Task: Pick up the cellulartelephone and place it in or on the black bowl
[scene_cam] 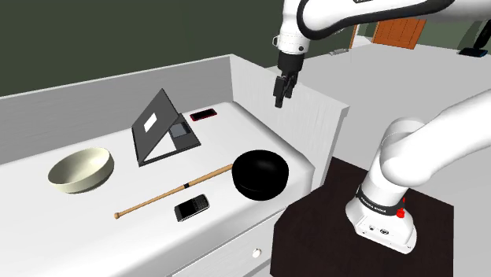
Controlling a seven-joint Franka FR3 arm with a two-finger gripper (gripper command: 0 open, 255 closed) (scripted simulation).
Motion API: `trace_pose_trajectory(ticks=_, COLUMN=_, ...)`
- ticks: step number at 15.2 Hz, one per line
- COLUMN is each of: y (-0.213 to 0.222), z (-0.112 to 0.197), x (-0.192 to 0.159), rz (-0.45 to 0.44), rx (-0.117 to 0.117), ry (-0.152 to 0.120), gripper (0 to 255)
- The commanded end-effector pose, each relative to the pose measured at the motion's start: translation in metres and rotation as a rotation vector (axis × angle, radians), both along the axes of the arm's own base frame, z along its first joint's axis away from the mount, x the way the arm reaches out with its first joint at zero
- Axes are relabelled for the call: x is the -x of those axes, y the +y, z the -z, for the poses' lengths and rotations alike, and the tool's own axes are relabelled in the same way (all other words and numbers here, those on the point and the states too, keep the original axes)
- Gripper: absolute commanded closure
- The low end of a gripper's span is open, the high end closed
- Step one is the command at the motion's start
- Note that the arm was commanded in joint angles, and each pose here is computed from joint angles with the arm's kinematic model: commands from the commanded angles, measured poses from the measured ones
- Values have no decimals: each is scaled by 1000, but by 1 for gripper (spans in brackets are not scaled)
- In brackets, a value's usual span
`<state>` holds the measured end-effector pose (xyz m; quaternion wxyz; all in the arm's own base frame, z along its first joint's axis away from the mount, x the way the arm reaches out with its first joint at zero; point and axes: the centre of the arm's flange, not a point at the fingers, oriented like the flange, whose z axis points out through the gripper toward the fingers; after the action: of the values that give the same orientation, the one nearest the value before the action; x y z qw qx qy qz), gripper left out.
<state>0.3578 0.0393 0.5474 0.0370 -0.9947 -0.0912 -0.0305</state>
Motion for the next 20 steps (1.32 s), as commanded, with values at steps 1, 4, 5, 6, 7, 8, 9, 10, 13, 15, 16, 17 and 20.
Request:
trace_pose_trajectory(ticks=1, y=21, z=12, x=-13, rz=-50, rx=4, ry=0, gripper=0)
trace_pose_trajectory(ticks=4, y=51, z=31, x=-32, rz=-123, rx=12, ry=2, gripper=0)
trace_pose_trajectory(ticks=5, y=62, z=38, x=-38, rz=-148, rx=14, ry=3, gripper=0)
trace_pose_trajectory(ticks=6, y=72, z=44, x=-43, rz=-172, rx=17, ry=3, gripper=0)
trace_pose_trajectory(ticks=7, y=83, z=51, x=-49, rz=-197, rx=19, ry=4, gripper=0)
trace_pose_trajectory(ticks=8, y=94, z=57, x=-54, rz=-221, rx=22, ry=4, gripper=0)
trace_pose_trajectory(ticks=9, y=105, z=63, x=-58, rz=-245, rx=24, ry=5, gripper=0)
trace_pose_trajectory(ticks=10, y=116, z=70, x=-63, rz=-270, rx=27, ry=5, gripper=0)
trace_pose_trajectory(ticks=13, y=149, z=90, x=-75, rz=-343, rx=34, ry=7, gripper=0)
trace_pose_trajectory(ticks=15, y=172, z=103, x=-81, rz=-392, rx=39, ry=8, gripper=0)
trace_pose_trajectory(ticks=16, y=183, z=110, x=-84, rz=-416, rx=42, ry=9, gripper=0)
trace_pose_trajectory(ticks=17, y=194, z=117, x=-87, rz=-441, rx=44, ry=9, gripper=0)
trace_pose_trajectory(ticks=20, y=229, z=137, x=-93, rz=-514, rx=52, ry=11, gripper=0)
